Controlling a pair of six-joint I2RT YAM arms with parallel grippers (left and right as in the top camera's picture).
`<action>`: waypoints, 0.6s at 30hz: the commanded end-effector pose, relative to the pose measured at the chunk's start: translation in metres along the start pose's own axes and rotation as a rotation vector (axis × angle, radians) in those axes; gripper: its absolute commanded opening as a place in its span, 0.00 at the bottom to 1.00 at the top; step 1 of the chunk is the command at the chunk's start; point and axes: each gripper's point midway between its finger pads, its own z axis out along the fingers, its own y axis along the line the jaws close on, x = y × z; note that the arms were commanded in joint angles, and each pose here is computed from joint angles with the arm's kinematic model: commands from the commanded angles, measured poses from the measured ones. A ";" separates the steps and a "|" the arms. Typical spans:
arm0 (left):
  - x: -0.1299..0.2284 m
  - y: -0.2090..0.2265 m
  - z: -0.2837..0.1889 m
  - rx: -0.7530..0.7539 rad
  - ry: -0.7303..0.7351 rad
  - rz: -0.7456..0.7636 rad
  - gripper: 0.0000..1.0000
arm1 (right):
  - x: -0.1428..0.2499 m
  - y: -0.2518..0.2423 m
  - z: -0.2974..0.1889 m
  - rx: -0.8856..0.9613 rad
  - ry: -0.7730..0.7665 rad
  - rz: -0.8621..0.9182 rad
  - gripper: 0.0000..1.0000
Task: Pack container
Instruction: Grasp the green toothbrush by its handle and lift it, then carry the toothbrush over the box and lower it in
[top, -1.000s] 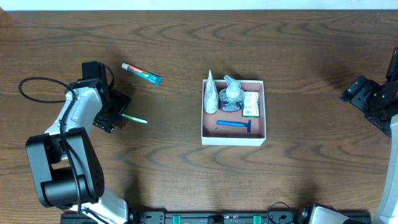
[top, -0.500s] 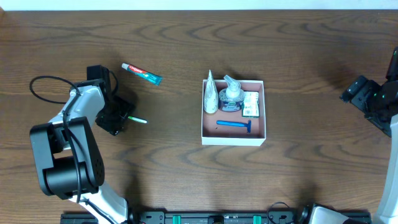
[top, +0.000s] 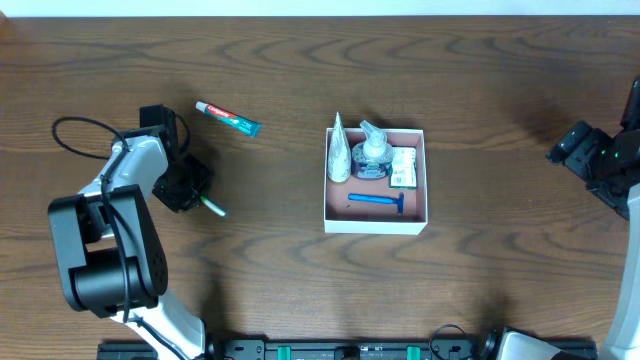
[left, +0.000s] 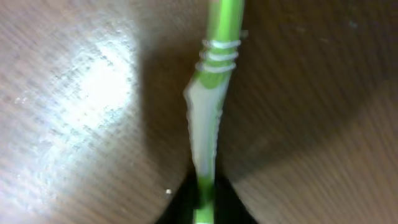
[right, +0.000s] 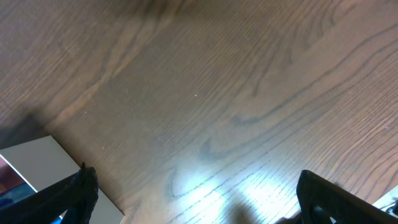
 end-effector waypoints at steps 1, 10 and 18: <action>0.003 0.002 0.013 -0.006 0.035 0.096 0.06 | -0.004 -0.001 -0.003 0.001 -0.012 0.018 0.99; 0.000 -0.042 -0.032 0.212 -0.028 0.396 0.06 | -0.004 -0.001 -0.003 0.001 -0.012 0.018 0.99; 0.011 -0.099 -0.166 0.442 -0.363 0.723 0.06 | -0.004 -0.001 -0.003 0.001 -0.012 0.018 0.99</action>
